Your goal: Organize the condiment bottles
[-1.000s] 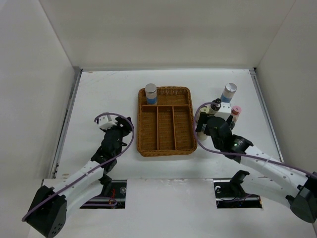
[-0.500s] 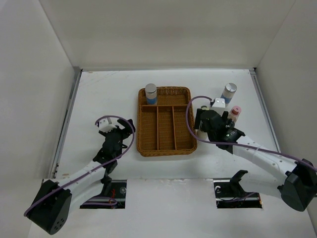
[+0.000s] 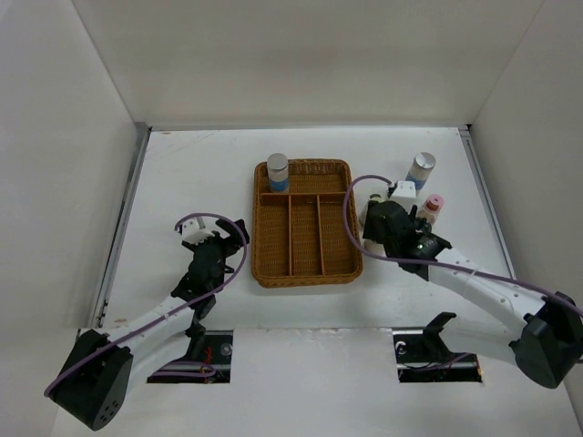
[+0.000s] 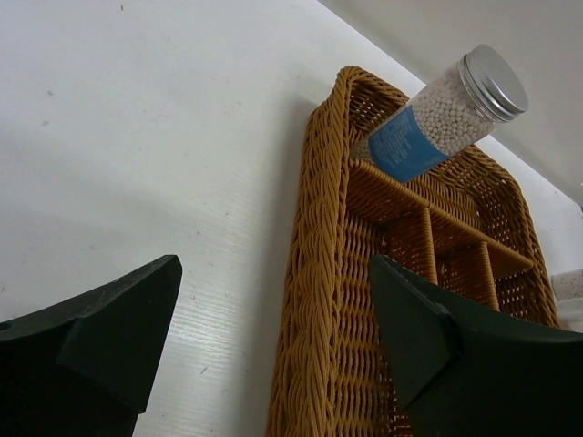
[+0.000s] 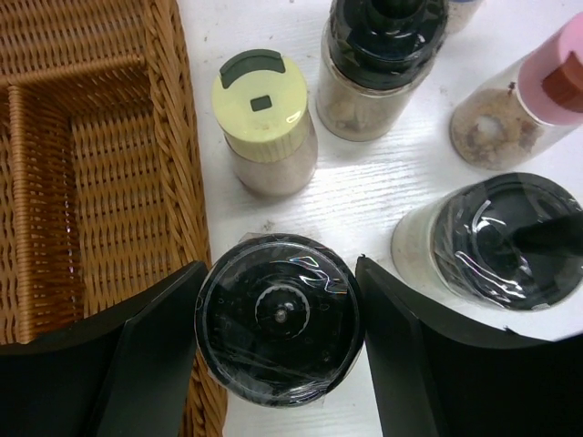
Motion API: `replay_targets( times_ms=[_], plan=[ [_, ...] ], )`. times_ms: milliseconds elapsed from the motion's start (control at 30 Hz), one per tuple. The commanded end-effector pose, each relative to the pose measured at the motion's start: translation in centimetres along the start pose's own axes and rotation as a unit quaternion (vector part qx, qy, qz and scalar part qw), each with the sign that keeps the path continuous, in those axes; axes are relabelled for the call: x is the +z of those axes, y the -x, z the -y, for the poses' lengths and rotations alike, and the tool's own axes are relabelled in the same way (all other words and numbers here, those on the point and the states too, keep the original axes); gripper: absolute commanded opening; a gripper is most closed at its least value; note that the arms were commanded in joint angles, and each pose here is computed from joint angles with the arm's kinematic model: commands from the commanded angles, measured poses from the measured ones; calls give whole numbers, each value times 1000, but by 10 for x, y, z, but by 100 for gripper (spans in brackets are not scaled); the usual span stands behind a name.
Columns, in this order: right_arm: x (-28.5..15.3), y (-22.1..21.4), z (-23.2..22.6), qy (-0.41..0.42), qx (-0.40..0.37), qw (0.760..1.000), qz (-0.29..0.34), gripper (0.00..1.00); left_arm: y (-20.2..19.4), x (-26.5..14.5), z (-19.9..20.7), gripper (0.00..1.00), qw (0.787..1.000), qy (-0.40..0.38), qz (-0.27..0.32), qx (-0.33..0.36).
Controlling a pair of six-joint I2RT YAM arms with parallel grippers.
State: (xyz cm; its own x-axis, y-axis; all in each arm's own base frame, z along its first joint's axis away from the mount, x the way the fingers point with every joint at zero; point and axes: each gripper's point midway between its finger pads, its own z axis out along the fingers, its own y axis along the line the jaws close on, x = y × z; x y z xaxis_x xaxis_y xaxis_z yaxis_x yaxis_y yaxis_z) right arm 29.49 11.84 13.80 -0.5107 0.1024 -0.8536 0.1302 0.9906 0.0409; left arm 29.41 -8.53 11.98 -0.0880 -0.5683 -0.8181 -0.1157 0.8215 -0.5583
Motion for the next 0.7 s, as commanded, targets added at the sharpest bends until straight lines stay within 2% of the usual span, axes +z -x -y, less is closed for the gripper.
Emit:
replay_targets(
  times_ms=[0,100,233,533,667],
  plan=[
    [-25,56,-3,21,51,996,69,49,8,1,10,84,1000,-18,14,-19],
    [-44,87,-4,30,64,992,103,49,11,1,11,85,999,-19,18,-22],
    [-56,116,-27,66,71,987,126,50,8,3,10,85,1000,-17,12,-21],
    [-20,185,-132,154,57,971,176,50,15,-1,7,85,999,-17,25,-28],
    [5,208,-171,163,55,966,193,50,16,-2,5,93,999,-15,28,-25]
  ],
)
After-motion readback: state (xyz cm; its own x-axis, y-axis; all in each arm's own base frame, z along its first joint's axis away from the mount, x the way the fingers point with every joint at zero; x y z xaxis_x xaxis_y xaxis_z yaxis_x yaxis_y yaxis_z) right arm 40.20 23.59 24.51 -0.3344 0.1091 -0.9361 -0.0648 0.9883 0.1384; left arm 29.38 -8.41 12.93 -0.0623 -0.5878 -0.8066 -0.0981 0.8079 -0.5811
